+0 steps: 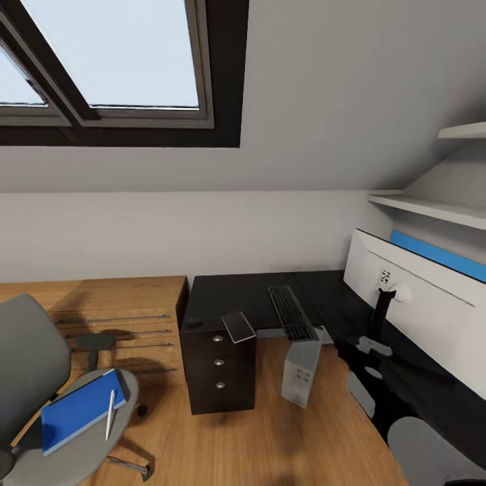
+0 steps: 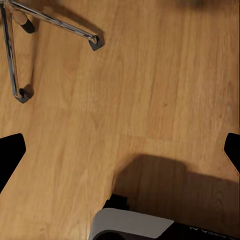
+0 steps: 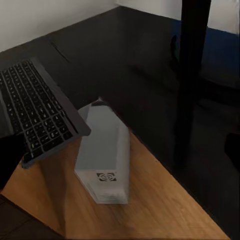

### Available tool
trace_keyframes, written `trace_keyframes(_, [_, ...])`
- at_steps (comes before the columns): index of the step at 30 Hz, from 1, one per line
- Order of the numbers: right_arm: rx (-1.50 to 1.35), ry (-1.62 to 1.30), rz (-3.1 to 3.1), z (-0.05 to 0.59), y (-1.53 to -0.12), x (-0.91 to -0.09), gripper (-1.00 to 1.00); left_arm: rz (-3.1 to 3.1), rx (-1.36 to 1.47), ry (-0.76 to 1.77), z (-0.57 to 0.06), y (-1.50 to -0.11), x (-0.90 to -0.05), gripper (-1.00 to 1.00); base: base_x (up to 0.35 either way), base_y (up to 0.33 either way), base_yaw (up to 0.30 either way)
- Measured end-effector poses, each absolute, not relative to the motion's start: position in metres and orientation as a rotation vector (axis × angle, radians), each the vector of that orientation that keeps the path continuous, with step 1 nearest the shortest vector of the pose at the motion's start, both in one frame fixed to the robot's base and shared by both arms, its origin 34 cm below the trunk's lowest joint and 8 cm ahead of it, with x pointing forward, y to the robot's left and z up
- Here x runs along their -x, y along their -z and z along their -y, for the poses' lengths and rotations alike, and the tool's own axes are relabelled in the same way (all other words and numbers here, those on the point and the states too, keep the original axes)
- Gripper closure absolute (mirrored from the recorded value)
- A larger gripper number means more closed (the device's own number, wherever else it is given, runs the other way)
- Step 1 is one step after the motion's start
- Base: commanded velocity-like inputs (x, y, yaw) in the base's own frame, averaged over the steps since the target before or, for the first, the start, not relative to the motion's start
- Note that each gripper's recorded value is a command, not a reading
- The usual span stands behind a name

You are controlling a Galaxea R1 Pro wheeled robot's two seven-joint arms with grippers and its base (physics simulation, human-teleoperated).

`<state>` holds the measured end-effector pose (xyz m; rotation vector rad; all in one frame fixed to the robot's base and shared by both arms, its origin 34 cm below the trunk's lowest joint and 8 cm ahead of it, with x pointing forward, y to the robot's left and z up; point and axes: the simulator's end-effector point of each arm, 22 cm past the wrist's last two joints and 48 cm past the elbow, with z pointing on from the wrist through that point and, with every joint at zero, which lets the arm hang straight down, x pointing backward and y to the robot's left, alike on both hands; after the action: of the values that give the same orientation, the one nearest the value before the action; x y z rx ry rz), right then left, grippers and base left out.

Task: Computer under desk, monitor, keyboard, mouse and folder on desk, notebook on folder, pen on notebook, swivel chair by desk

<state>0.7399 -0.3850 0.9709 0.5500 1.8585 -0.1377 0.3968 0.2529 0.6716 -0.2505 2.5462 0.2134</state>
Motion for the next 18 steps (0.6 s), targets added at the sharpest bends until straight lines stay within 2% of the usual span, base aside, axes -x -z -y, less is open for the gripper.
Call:
trace_keyframes(2, [-0.545, 0.192, -1.895, 0.398, -0.973, -0.749, -1.0, -2.531, 0.252, -0.19, -0.244, -0.677, -0.403, -1.0, 0.0, 0.0, 0.0])
trace_keyframes(3, [-0.5, 0.274, -1.901, 0.414, -0.99, -0.764, -1.0, -2.467, 0.258, -0.089, -0.214, -0.697, -0.434, -1.0, 0.0, 0.0, 0.0])
trace_keyframes(4, [-0.473, 0.289, -1.865, 0.416, -1.011, -0.774, -1.0, -2.405, 0.261, -0.01, -0.19, -0.719, -0.459, -1.0, 0.0, 0.0, 0.0])
trace_keyframes(11, [-0.444, 0.318, -1.801, 0.422, -1.035, -0.779, -1.0, -2.292, 0.267, 0.139, -0.123, -0.808, -0.519, -1.0, 0.0, 0.0, 0.0])
trace_keyframes(18, [-0.443, 0.348, -1.769, 0.432, -1.025, -0.766, -1.0, -2.265, 0.224, 0.164, -0.119, -0.83, -0.514, -1.0, 0.0, 0.0, 0.0])
